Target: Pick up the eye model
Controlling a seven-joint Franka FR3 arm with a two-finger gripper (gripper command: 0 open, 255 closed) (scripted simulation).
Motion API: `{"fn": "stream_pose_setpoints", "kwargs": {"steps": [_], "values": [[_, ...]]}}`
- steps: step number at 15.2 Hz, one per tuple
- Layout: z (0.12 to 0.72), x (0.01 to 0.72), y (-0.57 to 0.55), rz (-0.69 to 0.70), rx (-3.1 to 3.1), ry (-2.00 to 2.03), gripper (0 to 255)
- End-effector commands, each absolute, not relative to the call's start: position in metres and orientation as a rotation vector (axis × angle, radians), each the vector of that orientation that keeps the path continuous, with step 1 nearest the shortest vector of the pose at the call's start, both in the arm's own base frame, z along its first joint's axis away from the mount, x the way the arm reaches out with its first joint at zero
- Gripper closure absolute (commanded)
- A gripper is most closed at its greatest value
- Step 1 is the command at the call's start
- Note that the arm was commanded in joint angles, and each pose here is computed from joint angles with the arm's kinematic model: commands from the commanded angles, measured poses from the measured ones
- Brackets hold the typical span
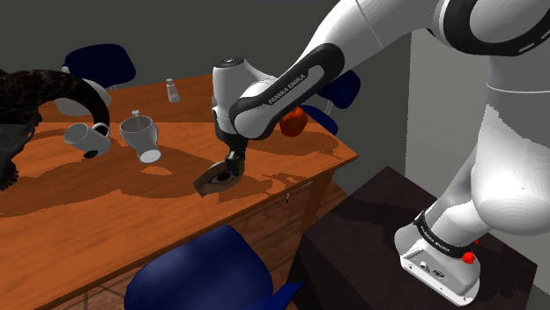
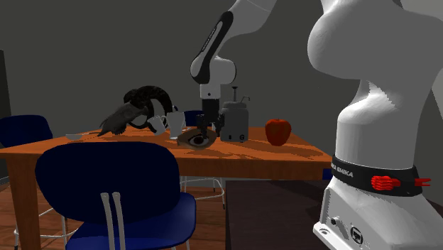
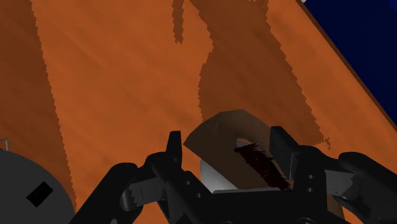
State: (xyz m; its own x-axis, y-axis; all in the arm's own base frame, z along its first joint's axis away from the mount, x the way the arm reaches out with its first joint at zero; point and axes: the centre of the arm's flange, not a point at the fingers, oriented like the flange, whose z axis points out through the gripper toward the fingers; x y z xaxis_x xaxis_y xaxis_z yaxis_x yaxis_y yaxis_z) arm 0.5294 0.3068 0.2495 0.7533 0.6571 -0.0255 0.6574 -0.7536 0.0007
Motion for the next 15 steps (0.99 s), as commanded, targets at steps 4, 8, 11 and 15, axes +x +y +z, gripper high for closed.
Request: {"fn": "stream_pose_setpoints", "kwargs": {"steps": [4, 8, 11, 15], "values": [[0.254, 0.529, 0.307, -0.038, 2.933, 1.100, 255], [0.275, 0.529, 0.307, -0.038, 2.933, 1.100, 255], [0.291, 0.529, 0.307, -0.038, 2.933, 1.100, 255], [0.312, 0.529, 0.307, -0.038, 2.933, 1.100, 255]]}}
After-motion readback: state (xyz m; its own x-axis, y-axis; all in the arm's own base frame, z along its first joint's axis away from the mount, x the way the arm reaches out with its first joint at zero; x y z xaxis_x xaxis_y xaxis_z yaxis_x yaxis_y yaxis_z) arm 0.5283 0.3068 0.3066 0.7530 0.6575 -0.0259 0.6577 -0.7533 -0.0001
